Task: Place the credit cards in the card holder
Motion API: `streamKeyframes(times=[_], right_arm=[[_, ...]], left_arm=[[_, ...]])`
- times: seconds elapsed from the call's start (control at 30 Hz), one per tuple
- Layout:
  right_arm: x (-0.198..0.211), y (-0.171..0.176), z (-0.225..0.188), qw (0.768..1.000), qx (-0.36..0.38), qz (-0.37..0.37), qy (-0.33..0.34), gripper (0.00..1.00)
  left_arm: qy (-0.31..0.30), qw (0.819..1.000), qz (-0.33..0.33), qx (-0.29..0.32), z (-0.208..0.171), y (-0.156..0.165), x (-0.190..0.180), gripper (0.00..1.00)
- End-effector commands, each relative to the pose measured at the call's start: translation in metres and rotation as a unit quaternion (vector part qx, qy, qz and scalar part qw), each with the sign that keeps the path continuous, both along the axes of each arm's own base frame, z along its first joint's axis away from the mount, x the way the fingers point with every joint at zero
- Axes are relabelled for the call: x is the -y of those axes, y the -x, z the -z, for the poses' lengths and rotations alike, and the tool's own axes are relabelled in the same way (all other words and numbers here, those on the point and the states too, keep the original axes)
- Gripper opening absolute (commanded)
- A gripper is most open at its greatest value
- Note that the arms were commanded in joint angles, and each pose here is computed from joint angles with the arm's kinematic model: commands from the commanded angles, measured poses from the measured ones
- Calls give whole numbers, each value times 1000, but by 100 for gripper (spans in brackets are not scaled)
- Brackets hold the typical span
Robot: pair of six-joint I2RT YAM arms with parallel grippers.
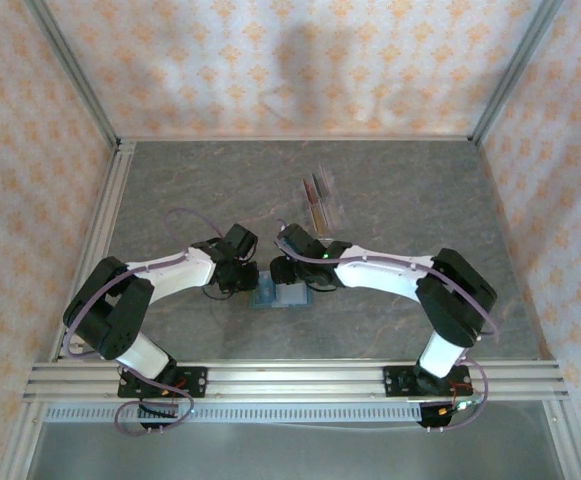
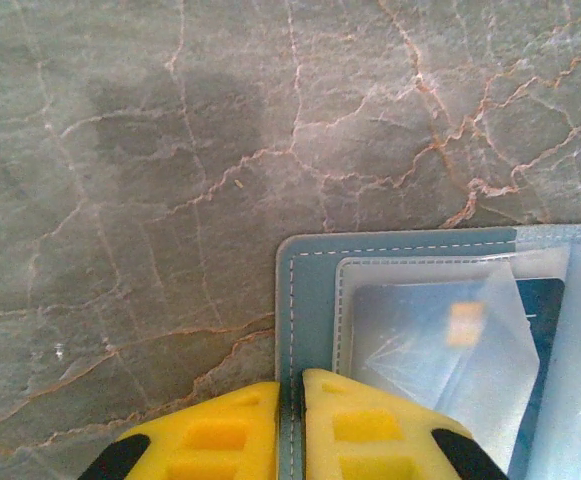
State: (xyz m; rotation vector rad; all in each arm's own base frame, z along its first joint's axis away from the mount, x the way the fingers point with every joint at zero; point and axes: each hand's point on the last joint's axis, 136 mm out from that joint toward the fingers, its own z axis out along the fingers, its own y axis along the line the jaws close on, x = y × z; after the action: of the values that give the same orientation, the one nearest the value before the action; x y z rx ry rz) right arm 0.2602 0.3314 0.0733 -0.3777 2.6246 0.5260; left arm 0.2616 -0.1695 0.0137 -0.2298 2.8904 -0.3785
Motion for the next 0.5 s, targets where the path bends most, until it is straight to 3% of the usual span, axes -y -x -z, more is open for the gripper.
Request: streamKeyframes(times=[0.0,0.47], right_arm=[[20,-2,17,997,2,-1,71,43],[31,6,64,988,-3,8,157,46]], left_arm=[[-5,1000,-1,-19,23,4,0,13],[-3,1000,-1,-18,22,3,0,13]])
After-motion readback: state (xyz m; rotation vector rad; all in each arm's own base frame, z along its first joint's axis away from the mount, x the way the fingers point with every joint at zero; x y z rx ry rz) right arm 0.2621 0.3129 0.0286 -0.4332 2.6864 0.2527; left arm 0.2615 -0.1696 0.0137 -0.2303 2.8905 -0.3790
